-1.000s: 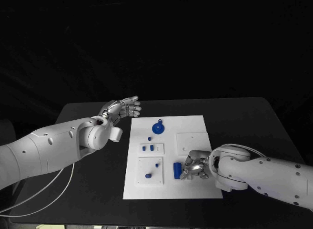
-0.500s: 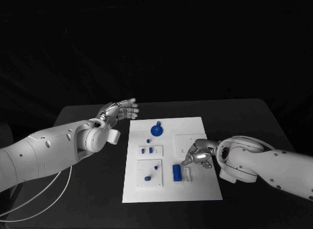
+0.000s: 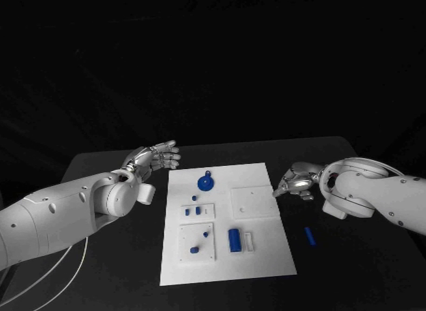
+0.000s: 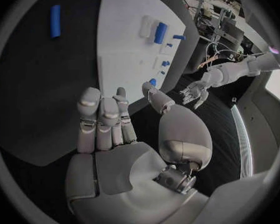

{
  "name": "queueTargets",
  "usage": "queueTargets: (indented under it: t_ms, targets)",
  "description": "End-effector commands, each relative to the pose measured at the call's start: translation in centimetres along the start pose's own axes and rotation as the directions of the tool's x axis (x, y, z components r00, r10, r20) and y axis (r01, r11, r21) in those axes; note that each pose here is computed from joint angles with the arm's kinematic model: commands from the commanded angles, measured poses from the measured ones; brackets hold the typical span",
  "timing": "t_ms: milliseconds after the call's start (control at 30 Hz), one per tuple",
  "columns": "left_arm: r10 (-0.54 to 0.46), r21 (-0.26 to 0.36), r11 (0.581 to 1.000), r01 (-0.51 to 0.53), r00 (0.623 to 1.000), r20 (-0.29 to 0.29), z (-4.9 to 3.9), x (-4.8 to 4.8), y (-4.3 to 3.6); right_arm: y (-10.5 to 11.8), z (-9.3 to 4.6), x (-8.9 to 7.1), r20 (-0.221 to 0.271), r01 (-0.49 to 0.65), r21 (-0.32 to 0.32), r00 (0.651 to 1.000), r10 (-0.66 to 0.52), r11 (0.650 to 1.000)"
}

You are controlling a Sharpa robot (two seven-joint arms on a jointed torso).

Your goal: Assemble the parts on the task board

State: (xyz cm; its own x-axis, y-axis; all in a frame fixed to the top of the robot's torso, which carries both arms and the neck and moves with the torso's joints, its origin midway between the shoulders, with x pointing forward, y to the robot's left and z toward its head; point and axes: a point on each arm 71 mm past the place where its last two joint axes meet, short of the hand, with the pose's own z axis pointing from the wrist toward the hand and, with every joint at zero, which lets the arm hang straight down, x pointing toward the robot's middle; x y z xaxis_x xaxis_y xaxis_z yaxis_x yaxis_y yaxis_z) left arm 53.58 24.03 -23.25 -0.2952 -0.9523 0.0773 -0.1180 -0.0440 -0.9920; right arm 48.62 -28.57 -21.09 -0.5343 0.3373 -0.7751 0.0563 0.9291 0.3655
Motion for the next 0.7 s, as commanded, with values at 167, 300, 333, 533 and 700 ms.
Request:
queueTargets:
  t_ms: [167,300,333,533,700]
  targets:
    - [-0.011,0.007,1.0,0.011,1.0,-0.019,0.02,0.29,-0.11,-4.2,0.2,-1.7,-0.016,0.16,0.15,0.987,-0.16,0.976]
    - [-0.011,0.007,1.0,0.011,1.0,-0.019,0.01,0.3,-0.11,-5.5,-0.2,-1.6,-0.076,0.206,0.21,0.978,-0.194,0.956]
    - [-0.011,0.007,1.0,0.011,1.0,-0.019,0.0,0.31,-0.12,-5.7,-0.3,-1.5,-0.093,0.216,0.22,0.975,-0.2,0.951]
    - [-0.011,0.006,1.0,0.012,1.0,-0.02,-0.01,0.32,-0.11,-6.2,-0.9,-0.6,-0.133,0.262,0.233,0.963,-0.236,0.937]
    - [-0.01,0.006,1.0,0.01,1.0,-0.015,-0.1,0.07,-0.12,-6.0,-1.2,0.6,-0.125,0.325,0.224,0.945,-0.303,0.919]
